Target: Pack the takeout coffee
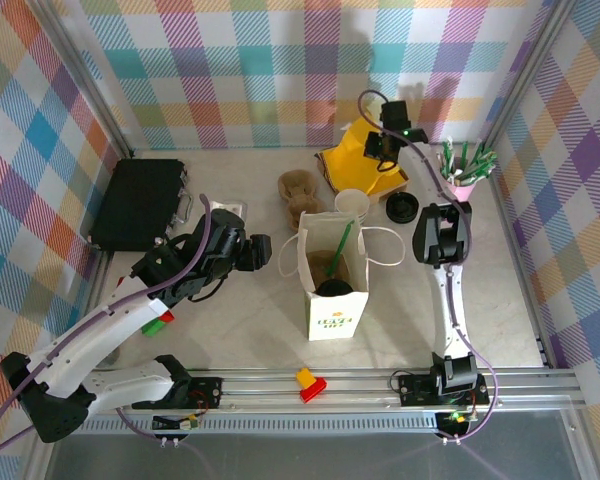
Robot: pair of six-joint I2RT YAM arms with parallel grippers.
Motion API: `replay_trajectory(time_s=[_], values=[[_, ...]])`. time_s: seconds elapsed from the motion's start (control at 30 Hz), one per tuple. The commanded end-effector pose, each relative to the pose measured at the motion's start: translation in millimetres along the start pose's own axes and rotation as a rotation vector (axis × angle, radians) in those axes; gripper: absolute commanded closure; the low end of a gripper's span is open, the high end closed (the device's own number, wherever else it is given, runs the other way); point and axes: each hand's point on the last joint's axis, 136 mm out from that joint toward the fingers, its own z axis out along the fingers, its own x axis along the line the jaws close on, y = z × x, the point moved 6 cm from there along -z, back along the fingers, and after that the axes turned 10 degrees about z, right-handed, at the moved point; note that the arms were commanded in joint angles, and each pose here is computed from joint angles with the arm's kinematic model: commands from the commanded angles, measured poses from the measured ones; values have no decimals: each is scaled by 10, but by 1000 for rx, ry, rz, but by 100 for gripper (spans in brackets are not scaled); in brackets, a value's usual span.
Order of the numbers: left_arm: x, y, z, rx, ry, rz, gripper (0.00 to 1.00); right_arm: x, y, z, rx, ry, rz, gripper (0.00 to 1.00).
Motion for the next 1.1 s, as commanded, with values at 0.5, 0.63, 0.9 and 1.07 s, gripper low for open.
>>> replay_trajectory(time_s=[0.5,0.63,0.9,1.07], values=[[-146,353,-331,-102,-151,-83,31,714,389,-2846,-60,412,138,98],[-255,414,-400,-111,-248,-125,34,882,228,-3424,32,612,239,100],[-446,457,-514,-107,-405,-191,39,1018,-254,-4181,231,826,401,100],[-563,429,-562,-96,-456,-191,41,1071,-683,-4443,295,893,440,100]])
